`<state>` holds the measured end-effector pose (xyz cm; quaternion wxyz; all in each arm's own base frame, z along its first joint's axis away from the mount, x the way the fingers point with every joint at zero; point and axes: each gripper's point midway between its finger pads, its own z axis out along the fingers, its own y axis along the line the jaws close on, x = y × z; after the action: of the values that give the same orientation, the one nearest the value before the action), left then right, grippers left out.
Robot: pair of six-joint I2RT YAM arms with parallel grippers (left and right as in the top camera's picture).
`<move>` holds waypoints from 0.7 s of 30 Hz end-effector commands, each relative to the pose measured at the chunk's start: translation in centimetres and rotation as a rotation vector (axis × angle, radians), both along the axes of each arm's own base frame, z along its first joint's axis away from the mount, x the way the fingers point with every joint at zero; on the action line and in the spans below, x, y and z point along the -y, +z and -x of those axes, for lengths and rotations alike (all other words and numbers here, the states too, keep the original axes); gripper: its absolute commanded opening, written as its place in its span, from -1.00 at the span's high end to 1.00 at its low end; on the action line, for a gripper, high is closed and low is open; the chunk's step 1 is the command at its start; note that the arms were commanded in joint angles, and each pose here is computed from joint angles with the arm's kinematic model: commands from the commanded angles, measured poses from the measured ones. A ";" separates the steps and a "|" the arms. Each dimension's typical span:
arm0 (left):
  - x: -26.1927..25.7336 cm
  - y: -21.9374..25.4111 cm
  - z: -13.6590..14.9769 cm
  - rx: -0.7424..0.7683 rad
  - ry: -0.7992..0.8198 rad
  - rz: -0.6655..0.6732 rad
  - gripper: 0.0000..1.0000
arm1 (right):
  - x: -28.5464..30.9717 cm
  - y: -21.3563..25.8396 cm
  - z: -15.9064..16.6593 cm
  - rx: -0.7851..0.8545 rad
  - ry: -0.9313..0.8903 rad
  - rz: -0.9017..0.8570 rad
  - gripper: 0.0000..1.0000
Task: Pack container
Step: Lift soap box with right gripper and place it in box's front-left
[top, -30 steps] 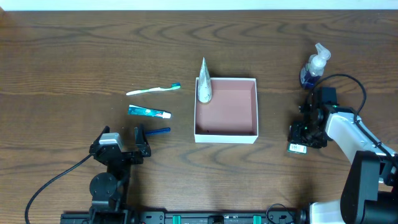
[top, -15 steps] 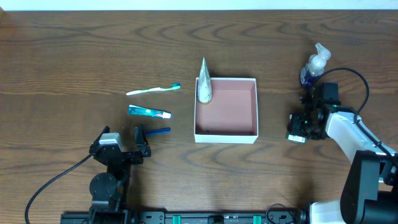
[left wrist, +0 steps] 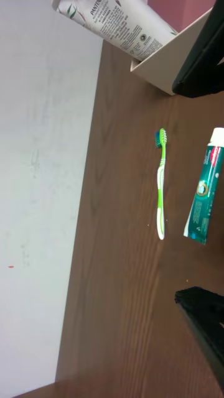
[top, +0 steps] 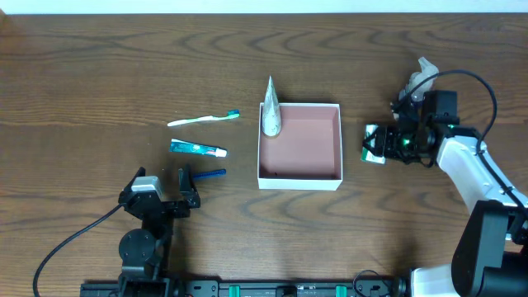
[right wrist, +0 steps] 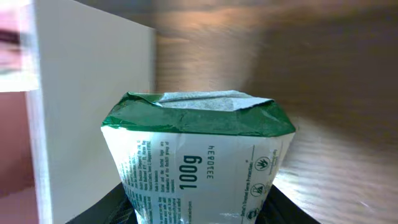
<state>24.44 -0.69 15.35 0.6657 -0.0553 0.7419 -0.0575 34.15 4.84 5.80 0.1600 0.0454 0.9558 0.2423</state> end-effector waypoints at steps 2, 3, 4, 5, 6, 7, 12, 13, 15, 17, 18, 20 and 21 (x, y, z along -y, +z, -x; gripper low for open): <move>-0.3 -1.8 0.1 -0.051 0.014 -0.021 -0.96 | -2.6 2.8 -0.7 0.070 0.099 -0.155 0.07; -0.3 -1.8 0.1 -0.051 0.014 -0.021 -0.96 | -2.8 3.3 -0.7 0.080 0.114 -0.179 0.07; -0.3 -1.8 0.1 -0.051 0.014 -0.021 -0.96 | -2.8 3.6 -0.7 0.086 0.121 -0.192 0.07; -0.3 -1.8 0.1 -0.051 0.014 -0.021 -0.96 | -2.9 3.9 -0.7 0.093 0.129 -0.211 0.08; -0.3 -1.8 0.1 -0.051 0.014 -0.021 -0.96 | -2.9 4.2 -0.7 0.097 0.133 -0.225 0.08; -0.3 -1.8 0.1 -0.051 0.014 -0.021 -0.96 | -2.8 4.6 -0.7 0.103 0.138 -0.238 0.07; -0.3 -1.8 0.1 -0.051 0.014 -0.021 -0.96 | -1.4 5.9 -0.6 0.126 0.141 -0.232 0.07; -0.3 -1.8 0.1 -0.051 0.014 -0.021 -0.96 | -1.2 6.1 -0.6 0.130 0.140 -0.230 0.07; -0.3 -1.8 0.1 -0.051 0.014 -0.021 -0.96 | -0.7 7.0 -0.6 0.149 0.141 -0.230 0.08; -0.3 -1.8 0.1 -0.051 0.014 -0.021 -0.96 | -0.5 8.3 -0.6 0.180 0.146 -0.243 0.08; -0.3 -1.8 0.1 -0.051 0.014 -0.021 -0.96 | -0.6 9.0 -0.6 0.198 0.149 -0.255 0.08; -0.3 -1.8 0.1 -0.051 0.014 -0.021 -0.96 | -1.1 10.3 -0.4 0.234 0.166 -0.285 0.09; -0.3 -1.8 0.1 -0.051 0.014 -0.021 -0.96 | -1.5 11.0 -0.3 0.253 0.180 -0.304 0.10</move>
<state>24.44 -0.68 15.35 0.6658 -0.0554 0.7419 -0.0574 34.12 5.16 12.60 0.1958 -0.0015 0.9112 0.3625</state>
